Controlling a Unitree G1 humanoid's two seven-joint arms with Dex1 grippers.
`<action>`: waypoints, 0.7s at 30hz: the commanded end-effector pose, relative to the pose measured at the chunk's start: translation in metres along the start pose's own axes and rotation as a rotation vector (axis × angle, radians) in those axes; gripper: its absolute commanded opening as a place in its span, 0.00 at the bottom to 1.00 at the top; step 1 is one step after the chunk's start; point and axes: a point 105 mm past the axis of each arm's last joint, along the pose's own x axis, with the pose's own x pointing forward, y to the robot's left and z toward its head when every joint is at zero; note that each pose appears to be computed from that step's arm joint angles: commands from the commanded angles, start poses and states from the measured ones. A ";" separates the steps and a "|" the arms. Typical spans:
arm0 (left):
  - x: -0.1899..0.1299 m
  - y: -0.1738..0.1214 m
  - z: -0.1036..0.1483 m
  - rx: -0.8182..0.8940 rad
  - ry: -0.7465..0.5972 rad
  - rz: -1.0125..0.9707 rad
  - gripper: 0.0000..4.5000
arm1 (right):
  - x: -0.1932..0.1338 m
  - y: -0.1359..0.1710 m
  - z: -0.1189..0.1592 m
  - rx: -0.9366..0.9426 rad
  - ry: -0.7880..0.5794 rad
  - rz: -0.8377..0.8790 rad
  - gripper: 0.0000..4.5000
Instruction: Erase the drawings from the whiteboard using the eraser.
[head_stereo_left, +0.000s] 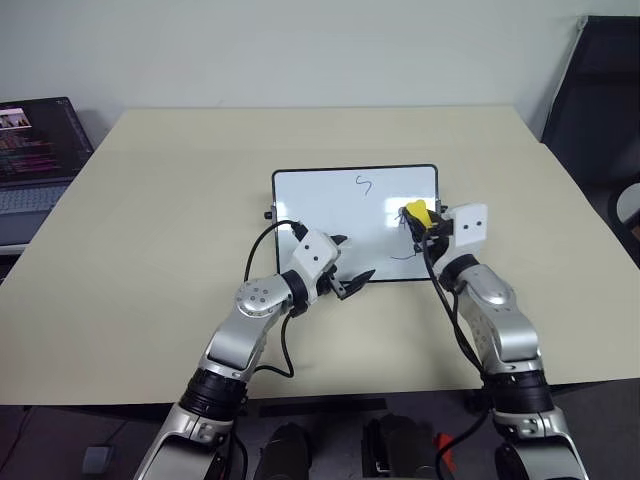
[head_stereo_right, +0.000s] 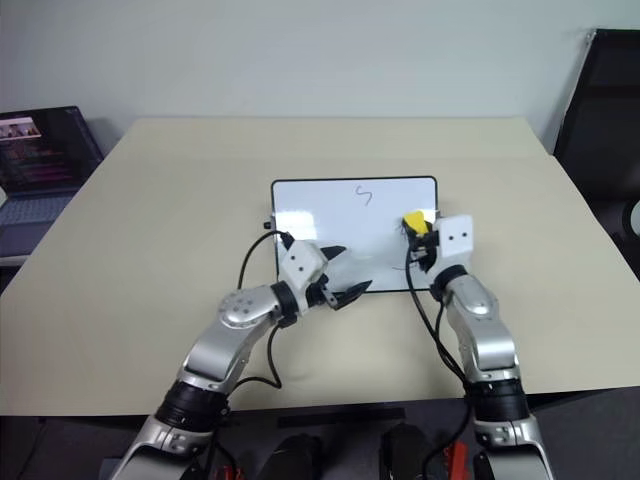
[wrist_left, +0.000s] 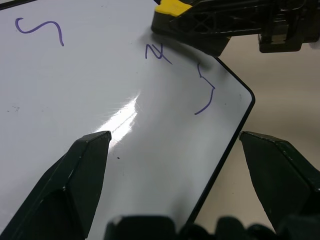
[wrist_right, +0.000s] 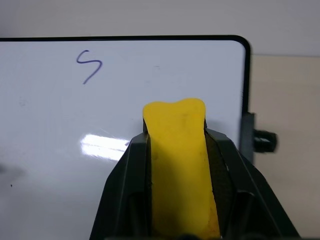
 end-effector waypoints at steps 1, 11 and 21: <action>0.004 0.002 0.014 0.035 -0.045 0.002 1.00 | 0.010 0.009 0.014 -0.023 -0.066 0.025 0.25; 0.003 0.003 0.015 0.040 -0.049 0.005 1.00 | 0.002 0.003 -0.023 -0.101 0.114 0.015 0.25; 0.004 0.004 0.014 0.036 -0.048 0.008 1.00 | -0.024 0.000 -0.035 -0.113 0.184 0.021 0.25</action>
